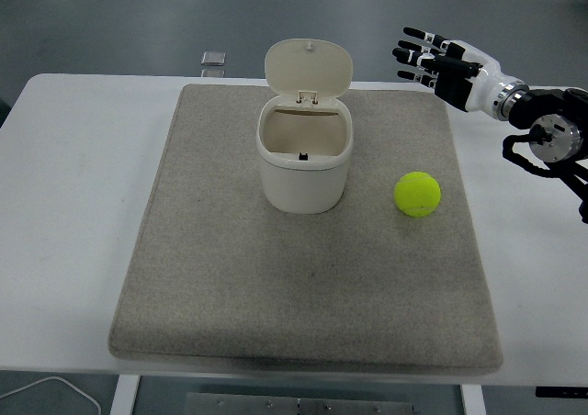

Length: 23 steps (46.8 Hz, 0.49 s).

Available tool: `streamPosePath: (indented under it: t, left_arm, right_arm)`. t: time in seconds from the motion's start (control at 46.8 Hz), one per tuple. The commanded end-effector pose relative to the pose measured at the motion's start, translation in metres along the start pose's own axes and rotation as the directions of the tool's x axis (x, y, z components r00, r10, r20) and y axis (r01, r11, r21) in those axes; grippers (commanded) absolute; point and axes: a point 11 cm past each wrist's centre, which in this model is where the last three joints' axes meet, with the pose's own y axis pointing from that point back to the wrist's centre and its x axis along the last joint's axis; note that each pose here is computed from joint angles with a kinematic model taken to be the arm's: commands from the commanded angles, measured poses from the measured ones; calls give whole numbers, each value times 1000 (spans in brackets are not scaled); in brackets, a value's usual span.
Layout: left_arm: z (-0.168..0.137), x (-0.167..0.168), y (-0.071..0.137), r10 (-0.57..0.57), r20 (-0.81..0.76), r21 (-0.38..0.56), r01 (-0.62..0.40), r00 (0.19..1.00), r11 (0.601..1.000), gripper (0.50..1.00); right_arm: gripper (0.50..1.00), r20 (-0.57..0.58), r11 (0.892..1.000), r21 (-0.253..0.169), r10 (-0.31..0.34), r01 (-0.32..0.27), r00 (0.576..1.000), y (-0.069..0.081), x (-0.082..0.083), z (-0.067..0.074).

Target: Pick up the tennis ball and place it in the box.

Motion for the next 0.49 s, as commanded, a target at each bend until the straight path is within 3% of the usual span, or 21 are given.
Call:
streamPosePath:
  t: [0.0, 0.47]
  left_arm:
    - [1, 0, 0, -1, 0, 0, 1, 1000, 1000, 992]
    - [1, 1, 0, 4, 0, -2, -4, 1000, 1000, 992]
  right_arm:
    - [928, 2, 1000, 0, -1, 1, 1000, 0, 0, 0]
    - [928, -1, 1000, 12, -3, 3, 1000, 0, 0, -3]
